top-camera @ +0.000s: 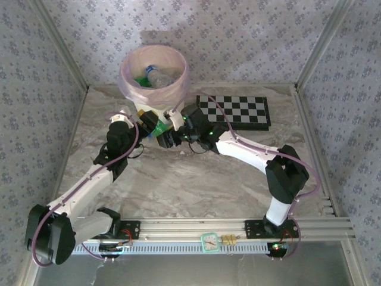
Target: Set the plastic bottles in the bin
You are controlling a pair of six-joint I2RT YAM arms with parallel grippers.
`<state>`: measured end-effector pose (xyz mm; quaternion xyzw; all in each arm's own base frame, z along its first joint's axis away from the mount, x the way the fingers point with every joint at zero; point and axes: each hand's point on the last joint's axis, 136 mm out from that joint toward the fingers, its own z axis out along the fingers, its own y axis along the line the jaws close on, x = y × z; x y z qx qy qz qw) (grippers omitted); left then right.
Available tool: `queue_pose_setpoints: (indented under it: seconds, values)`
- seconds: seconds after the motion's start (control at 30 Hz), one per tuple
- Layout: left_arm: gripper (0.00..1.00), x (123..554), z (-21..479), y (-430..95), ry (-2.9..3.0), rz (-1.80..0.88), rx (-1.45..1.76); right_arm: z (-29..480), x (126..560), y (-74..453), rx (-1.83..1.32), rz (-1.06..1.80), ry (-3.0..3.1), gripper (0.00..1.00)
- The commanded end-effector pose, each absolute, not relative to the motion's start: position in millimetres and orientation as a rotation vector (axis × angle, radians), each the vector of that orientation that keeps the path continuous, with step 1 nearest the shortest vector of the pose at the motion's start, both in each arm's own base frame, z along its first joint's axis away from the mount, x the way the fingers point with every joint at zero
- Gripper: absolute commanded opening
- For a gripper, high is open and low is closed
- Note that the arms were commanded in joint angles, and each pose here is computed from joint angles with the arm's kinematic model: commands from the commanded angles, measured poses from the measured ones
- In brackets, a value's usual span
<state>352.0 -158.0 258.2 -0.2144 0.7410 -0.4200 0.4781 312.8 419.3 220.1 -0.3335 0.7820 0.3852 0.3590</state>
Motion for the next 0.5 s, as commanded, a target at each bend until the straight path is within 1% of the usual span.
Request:
queue_pose_setpoints:
  seconds: [0.0,0.2,0.3,0.4,0.47]
  values:
    - [0.76,355.2,286.8,-169.8,1.741,-1.092,-0.465,243.3,307.0,420.2,-0.848,1.050,1.954,0.49]
    - [0.75,355.6,285.5,-180.5,1.760,-1.118,-0.446,246.4,308.6,420.2,-0.837,1.047,1.941,0.49]
    - [0.64,356.0,285.8,-180.4,1.758,-1.114,-0.442,247.4,308.7,420.0,-0.836,1.046,1.939,0.48]
    - [0.58,355.2,287.6,-179.7,1.752,-1.108,-0.433,247.4,308.5,419.5,-0.835,1.044,1.939,0.50]
    - [0.55,354.7,289.0,-178.7,1.747,-1.104,-0.432,246.3,308.3,419.3,-0.833,1.043,1.944,0.56]
